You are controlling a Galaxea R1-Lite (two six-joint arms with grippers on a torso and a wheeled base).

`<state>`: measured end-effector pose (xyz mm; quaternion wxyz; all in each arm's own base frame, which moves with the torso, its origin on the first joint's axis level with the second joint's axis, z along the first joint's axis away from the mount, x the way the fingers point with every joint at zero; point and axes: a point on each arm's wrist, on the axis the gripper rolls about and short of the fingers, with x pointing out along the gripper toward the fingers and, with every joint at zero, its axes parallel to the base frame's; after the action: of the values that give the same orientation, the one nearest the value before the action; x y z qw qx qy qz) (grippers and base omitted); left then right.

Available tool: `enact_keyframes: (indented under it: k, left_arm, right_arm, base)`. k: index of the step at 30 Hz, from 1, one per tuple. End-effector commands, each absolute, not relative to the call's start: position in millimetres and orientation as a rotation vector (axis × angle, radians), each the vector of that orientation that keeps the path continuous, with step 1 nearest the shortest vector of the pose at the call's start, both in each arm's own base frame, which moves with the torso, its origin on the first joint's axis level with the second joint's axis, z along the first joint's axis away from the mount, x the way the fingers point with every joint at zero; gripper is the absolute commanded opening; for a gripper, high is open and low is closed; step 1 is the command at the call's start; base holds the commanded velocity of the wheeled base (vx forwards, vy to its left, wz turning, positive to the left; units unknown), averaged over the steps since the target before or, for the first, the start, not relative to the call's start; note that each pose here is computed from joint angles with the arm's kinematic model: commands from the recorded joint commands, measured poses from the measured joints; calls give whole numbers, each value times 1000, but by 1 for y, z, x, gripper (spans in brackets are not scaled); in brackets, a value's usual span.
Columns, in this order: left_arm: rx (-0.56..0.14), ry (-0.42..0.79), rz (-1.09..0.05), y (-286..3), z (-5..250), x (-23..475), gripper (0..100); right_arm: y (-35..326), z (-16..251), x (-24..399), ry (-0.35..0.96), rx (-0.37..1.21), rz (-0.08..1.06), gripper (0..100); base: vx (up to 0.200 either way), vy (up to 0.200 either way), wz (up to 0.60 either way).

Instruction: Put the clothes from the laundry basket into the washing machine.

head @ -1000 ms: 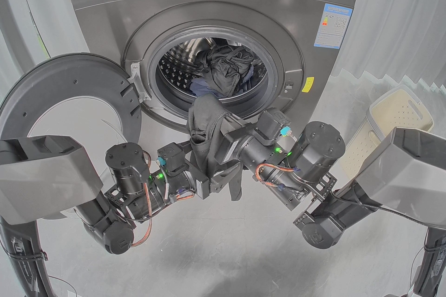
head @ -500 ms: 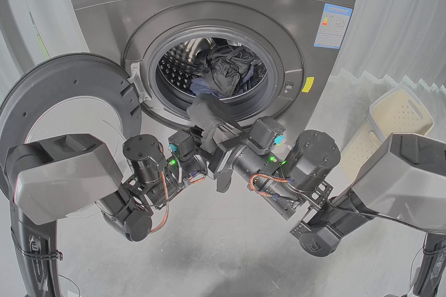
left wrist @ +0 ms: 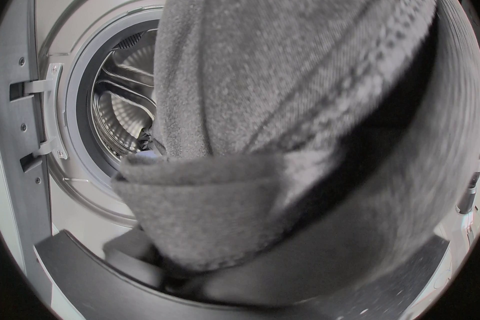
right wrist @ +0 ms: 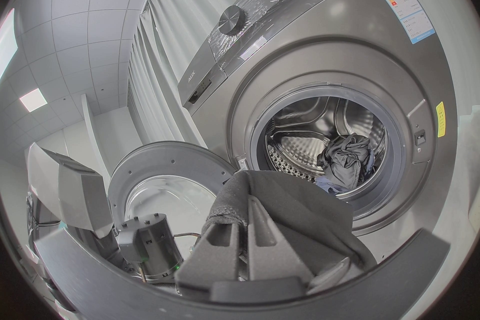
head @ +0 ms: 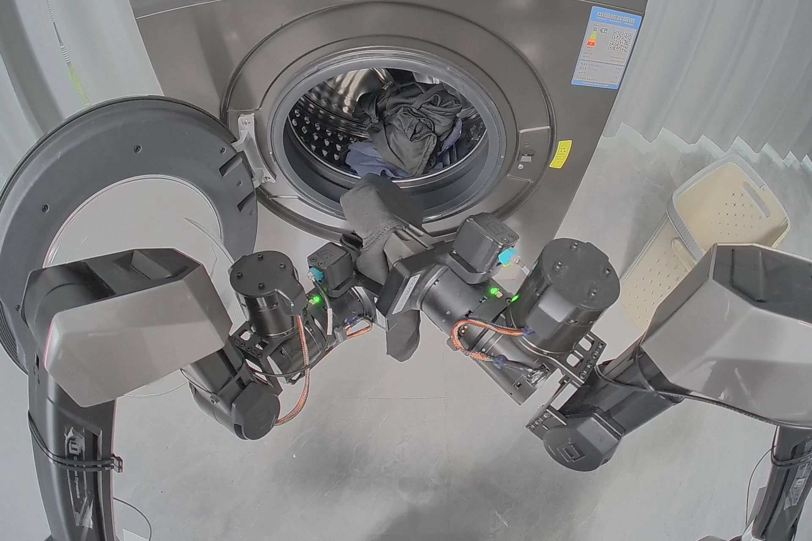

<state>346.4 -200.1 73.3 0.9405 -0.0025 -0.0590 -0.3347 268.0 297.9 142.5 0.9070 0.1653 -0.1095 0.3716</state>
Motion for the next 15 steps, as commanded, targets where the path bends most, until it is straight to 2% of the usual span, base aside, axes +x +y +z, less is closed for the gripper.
enact_keyframes:
  k: [1, 7, 12, 15]
  left_arm:
    - [-4, -112, -683, -200, 71, 346, 0]
    - [-2, -110, -663, -191, 74, 346, 0]
    - [-8, -150, -639, -178, 93, 344, 0]
    - [-16, -183, -639, -173, 111, 334, 0]
  right_arm:
    - [295, 145, 270, -233, 349, 762, 0]
    - [281, 150, 277, -239, 361, 706, 0]
    - [259, 146, 284, -209, 343, 649, 0]
    - [245, 132, 287, -155, 320, 612, 0]
  base:
    - [0, 0, 0]
    - [0, 0, 0]
    - [0, 0, 0]
    - [0, 0, 0]
